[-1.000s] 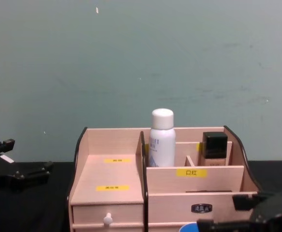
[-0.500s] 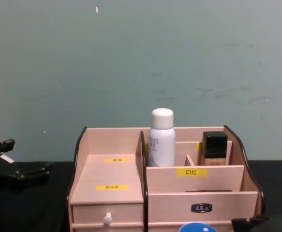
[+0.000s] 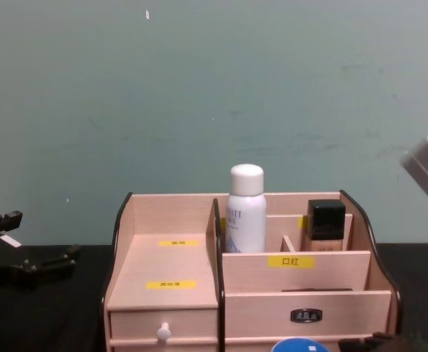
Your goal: Pick up the facial cleanser and watermelon frost from the table and place them into the tiered storage box.
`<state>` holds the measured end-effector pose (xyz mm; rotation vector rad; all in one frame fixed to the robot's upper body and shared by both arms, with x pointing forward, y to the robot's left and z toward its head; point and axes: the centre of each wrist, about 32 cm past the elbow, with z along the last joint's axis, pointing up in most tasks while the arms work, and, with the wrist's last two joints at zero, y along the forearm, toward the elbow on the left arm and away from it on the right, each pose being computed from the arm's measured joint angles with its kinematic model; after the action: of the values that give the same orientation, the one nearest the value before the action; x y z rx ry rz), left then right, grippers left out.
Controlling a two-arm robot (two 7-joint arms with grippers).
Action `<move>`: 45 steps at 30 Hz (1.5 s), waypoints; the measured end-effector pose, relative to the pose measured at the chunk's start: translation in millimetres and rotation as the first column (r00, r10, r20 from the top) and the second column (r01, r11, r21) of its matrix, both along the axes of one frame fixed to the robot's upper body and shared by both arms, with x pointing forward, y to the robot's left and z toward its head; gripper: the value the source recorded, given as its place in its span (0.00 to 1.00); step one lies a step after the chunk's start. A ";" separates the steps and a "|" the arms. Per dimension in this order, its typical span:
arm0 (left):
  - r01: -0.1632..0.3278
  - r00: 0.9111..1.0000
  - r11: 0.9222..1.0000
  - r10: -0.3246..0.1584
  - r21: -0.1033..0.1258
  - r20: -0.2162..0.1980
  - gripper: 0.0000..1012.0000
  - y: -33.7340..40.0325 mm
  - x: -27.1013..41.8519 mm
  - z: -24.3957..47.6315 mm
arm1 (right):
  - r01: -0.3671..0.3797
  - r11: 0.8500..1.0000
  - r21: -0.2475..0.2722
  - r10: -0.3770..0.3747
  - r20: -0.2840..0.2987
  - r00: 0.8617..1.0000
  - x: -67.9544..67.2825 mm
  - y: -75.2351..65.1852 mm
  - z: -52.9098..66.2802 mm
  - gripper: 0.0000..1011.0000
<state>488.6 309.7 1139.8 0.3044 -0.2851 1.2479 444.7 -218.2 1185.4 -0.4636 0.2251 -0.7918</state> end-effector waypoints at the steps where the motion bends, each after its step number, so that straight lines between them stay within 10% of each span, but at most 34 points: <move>1: 0.000 1.000 1.000 0.000 0.000 0.000 1.00 0.0 0.0 0.0 | -0.001 1.000 0.000 0.001 0.000 1.000 0.6 0.3 -0.3 0.99; 45: 0.000 1.000 1.000 0.000 0.000 0.000 1.00 0.0 0.0 0.0 | 0.000 0.999 -0.039 0.000 0.015 1.000 18.3 13.5 -10.9 0.99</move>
<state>488.6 309.7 1139.8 0.3045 -0.2850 1.2480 463.0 -204.6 1174.5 -0.4940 0.1964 -0.8007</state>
